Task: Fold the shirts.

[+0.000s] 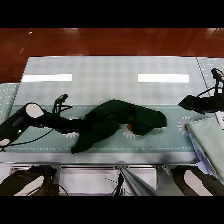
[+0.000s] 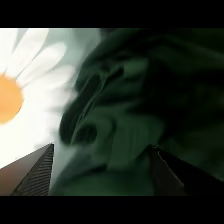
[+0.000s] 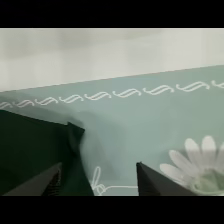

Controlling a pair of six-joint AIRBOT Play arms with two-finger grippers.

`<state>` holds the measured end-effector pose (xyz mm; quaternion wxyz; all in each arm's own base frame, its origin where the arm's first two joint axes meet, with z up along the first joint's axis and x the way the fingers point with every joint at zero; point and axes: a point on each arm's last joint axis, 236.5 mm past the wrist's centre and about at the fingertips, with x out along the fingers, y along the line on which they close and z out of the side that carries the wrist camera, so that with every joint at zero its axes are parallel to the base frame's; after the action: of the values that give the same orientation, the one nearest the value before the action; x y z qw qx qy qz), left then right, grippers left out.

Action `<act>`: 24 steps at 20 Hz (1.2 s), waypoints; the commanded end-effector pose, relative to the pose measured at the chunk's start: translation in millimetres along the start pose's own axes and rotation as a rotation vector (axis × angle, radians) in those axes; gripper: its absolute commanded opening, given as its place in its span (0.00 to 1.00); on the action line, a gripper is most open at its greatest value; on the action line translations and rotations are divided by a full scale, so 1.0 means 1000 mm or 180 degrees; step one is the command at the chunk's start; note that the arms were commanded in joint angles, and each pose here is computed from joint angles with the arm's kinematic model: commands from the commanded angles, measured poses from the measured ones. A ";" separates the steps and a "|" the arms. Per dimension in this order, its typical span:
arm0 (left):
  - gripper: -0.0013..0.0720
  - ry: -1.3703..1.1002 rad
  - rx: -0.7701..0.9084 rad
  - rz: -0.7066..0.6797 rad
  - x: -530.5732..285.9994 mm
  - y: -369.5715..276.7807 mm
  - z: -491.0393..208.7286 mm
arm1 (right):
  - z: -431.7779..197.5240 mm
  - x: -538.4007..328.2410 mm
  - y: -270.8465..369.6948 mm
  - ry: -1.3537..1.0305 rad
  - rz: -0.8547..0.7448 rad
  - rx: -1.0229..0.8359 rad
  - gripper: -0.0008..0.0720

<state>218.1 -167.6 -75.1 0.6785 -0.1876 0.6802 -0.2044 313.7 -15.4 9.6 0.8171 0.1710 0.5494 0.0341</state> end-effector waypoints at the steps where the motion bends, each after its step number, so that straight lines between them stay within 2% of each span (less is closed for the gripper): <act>1: 0.87 0.0174 0.0062 -0.0280 0.033 -0.016 -0.003 | -0.003 0.000 0.011 0.0025 0.0176 0.0089 0.76; 2: 0.52 0.0268 0.0053 -0.0269 0.040 -0.015 -0.008 | -0.005 0.000 0.011 0.0055 0.0180 0.0088 0.76; 3: 0.25 0.0329 0.0024 -0.0255 0.045 -0.012 -0.011 | -0.007 0.000 0.011 0.0090 0.0184 0.0077 0.77; 5: 0.10 0.0335 -0.0003 -0.0248 0.045 -0.010 -0.010 | -0.019 0.004 0.014 0.0269 0.0247 0.0086 0.77; 6: 0.07 0.0316 -0.0018 -0.0253 0.044 -0.009 -0.008 | -0.026 0.009 0.019 0.0373 0.0340 0.0103 0.78; 10: 0.07 0.0330 -0.0047 -0.0282 0.039 -0.008 -0.009 | -0.061 0.043 0.043 0.0741 0.0868 0.0330 0.78; 15: 0.07 0.0385 -0.0009 -0.0308 0.038 -0.010 -0.013 | -0.071 0.082 0.035 0.0838 0.0902 0.0720 0.77; 19: 0.07 0.0356 0.0007 -0.0310 0.037 -0.012 -0.010 | -0.083 0.112 0.062 0.0983 0.0881 0.0546 0.72; 20: 0.07 0.0326 0.0029 -0.0316 0.035 -0.014 -0.005 | -0.084 0.118 0.066 0.0968 0.0843 0.0454 0.61; 21: 0.07 0.0282 0.0060 -0.0325 0.032 -0.017 0.001 | -0.082 0.120 0.067 0.0930 0.0802 0.0384 0.45; 22: 0.07 0.0233 0.0097 -0.0335 0.029 -0.021 0.008 | -0.079 0.119 0.066 0.0919 0.0788 0.0334 0.23; 23: 0.07 0.0165 0.0177 -0.0350 0.024 -0.026 0.017 | -0.075 0.113 0.066 0.0936 0.0784 0.0257 0.08; 24: 0.06 0.0078 0.0288 -0.0362 0.018 -0.032 0.027 | -0.066 0.103 0.068 0.0923 0.0812 0.0169 0.07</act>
<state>225.2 -200.1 -88.6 0.6456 -0.2005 0.6900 -0.2587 296.9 88.8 -91.7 0.7063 0.2792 0.6367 0.1333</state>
